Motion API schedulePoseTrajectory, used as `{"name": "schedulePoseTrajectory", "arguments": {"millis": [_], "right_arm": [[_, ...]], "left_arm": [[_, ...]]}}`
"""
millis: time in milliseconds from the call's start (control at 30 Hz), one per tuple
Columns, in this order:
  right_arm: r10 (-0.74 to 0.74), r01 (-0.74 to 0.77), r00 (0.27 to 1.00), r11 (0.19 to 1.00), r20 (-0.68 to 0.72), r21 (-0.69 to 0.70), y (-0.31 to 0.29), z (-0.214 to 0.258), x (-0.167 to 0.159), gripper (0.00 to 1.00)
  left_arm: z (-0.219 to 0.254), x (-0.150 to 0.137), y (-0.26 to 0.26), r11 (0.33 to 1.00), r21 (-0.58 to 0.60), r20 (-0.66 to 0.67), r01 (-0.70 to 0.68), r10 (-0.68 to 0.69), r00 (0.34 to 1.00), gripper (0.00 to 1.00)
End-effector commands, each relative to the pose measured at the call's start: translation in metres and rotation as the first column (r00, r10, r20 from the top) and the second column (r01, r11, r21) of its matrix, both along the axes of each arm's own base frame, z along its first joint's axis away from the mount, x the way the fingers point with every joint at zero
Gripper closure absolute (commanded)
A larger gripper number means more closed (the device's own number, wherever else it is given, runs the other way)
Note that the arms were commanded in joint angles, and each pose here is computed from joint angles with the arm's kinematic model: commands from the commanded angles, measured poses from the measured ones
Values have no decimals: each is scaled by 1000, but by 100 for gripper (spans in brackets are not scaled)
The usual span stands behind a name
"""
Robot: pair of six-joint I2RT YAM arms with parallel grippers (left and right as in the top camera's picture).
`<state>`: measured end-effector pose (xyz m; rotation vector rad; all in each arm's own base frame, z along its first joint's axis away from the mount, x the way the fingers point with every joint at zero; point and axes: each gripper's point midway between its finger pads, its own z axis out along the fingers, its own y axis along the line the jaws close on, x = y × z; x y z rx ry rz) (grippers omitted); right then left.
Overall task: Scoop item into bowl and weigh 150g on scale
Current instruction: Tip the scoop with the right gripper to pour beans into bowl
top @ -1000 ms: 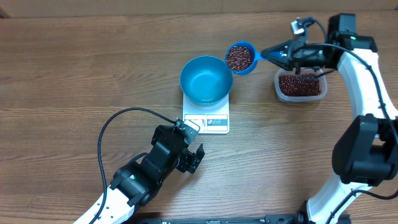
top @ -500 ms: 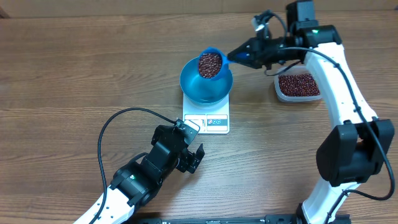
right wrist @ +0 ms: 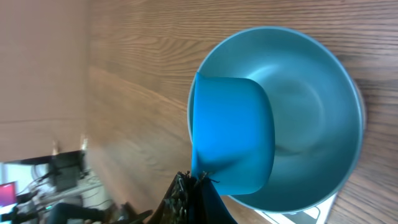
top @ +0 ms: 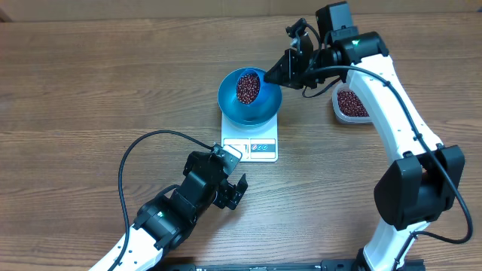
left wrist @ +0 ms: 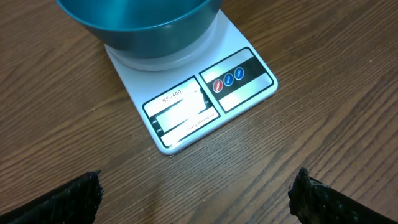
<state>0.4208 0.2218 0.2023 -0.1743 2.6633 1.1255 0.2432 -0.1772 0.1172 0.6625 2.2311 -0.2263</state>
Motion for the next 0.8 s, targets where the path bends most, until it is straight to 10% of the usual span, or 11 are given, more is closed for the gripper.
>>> {"name": "schedulePoseTrajectory", "arguments": {"millis": [0, 767], "right_arm": [[-20, 27, 991, 998, 130, -51, 3, 37, 0, 96], [-51, 118, 973, 947, 223, -297, 2, 22, 0, 96]], "left_arm": [[-2, 0, 0, 1000, 2, -3, -7, 7, 1000, 0], [-2, 0, 0, 1000, 2, -3, -7, 7, 1000, 0]]}}
